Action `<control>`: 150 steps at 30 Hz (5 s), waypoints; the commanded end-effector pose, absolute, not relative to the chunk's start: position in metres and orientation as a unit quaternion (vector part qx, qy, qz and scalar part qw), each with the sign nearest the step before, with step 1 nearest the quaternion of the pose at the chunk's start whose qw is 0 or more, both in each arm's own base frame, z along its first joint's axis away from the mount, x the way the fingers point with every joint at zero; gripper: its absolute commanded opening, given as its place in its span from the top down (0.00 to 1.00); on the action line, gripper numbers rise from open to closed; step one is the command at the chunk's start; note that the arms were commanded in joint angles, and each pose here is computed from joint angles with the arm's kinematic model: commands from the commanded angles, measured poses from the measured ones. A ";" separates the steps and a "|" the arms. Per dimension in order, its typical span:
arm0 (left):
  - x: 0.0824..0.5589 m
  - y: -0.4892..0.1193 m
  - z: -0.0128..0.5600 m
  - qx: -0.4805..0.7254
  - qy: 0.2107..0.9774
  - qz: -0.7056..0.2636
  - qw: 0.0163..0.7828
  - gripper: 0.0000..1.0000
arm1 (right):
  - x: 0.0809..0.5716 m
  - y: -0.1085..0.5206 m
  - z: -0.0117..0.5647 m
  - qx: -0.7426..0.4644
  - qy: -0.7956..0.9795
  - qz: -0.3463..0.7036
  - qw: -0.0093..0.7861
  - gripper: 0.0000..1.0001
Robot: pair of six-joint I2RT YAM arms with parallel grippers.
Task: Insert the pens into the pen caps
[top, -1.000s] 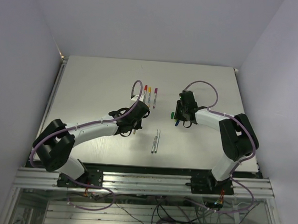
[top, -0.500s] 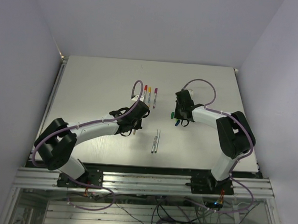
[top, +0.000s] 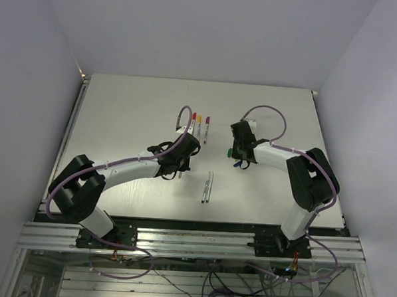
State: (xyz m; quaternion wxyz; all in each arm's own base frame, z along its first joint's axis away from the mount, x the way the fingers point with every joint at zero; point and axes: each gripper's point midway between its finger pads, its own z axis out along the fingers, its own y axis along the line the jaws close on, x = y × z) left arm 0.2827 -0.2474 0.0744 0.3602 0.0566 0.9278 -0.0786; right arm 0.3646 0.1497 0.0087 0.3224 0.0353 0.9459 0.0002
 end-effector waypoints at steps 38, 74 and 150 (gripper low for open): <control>0.279 -0.353 0.172 0.160 0.789 -0.392 0.444 0.93 | 0.371 0.162 0.211 0.059 0.770 0.263 0.578 1.00; 0.251 -0.381 0.225 0.173 0.701 -0.533 0.442 0.93 | 0.340 0.187 0.272 0.056 0.668 0.418 0.613 1.00; 0.262 -0.377 0.221 0.146 0.707 -0.518 0.460 0.93 | 0.332 0.199 0.264 0.067 0.658 0.462 0.591 1.00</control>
